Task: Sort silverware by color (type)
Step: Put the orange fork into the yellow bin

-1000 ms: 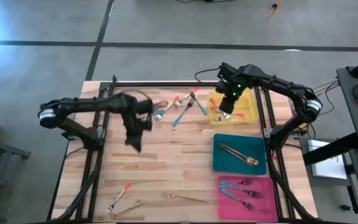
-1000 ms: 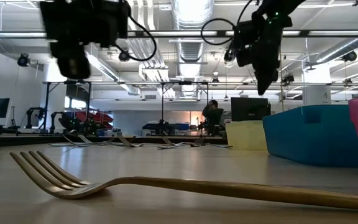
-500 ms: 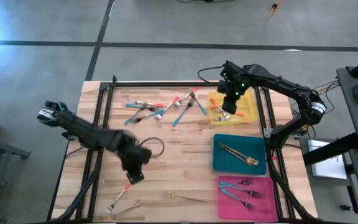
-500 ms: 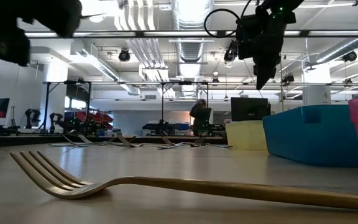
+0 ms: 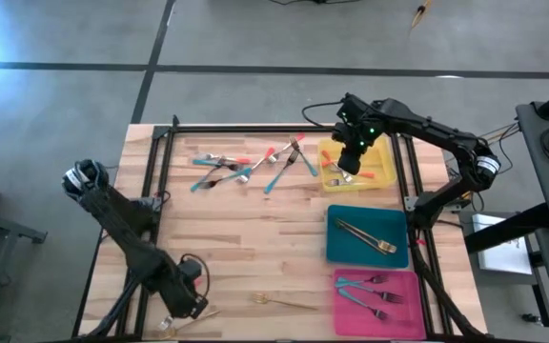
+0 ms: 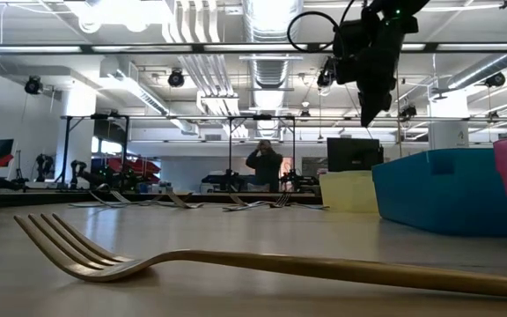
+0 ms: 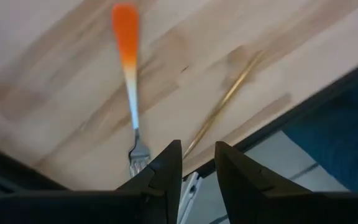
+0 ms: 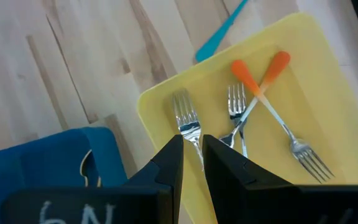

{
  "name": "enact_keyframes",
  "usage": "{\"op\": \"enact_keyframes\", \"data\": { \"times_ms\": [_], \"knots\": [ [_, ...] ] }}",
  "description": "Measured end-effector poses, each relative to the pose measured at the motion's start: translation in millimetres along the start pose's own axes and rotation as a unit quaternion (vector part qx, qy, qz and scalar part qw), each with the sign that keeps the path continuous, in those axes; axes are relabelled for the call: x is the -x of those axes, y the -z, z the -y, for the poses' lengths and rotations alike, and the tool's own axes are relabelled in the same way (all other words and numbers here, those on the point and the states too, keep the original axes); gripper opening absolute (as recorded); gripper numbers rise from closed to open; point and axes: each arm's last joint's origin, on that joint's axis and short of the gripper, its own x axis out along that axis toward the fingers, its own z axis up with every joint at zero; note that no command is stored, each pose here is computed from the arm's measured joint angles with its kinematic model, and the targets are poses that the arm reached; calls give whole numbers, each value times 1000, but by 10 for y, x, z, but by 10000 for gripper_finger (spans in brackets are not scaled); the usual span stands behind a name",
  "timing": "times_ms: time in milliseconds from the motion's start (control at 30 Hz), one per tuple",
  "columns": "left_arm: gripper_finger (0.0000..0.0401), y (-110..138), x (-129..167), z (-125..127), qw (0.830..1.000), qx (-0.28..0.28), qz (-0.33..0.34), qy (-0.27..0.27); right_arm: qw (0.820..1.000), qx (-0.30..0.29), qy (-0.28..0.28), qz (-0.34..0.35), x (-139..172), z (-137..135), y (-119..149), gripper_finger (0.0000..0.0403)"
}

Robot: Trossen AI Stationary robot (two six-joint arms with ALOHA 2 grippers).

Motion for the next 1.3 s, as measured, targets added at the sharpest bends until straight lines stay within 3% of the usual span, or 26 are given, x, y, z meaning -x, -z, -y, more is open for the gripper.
{"op": "enact_keyframes", "data": {
  "times_ms": [267, 567, 900, 1300],
  "knots": [
    [80, 188, -352, 9, 1000, 4, -2, -27, 1000, -23, -5, -3, -20, -78, -14, 54],
    [80, 139, -768, -25, 995, 0, 38, -88, 999, -49, -11, -8, -50, -196, -31, 54],
    [80, 169, -650, 80, 995, -24, 85, -49, 999, -47, -20, -14, -85, -347, -46, 54],
    [80, 158, -659, 27, 992, -4, 89, -88, 999, -44, -20, -14, -89, -364, -49, 54]
  ]
}}
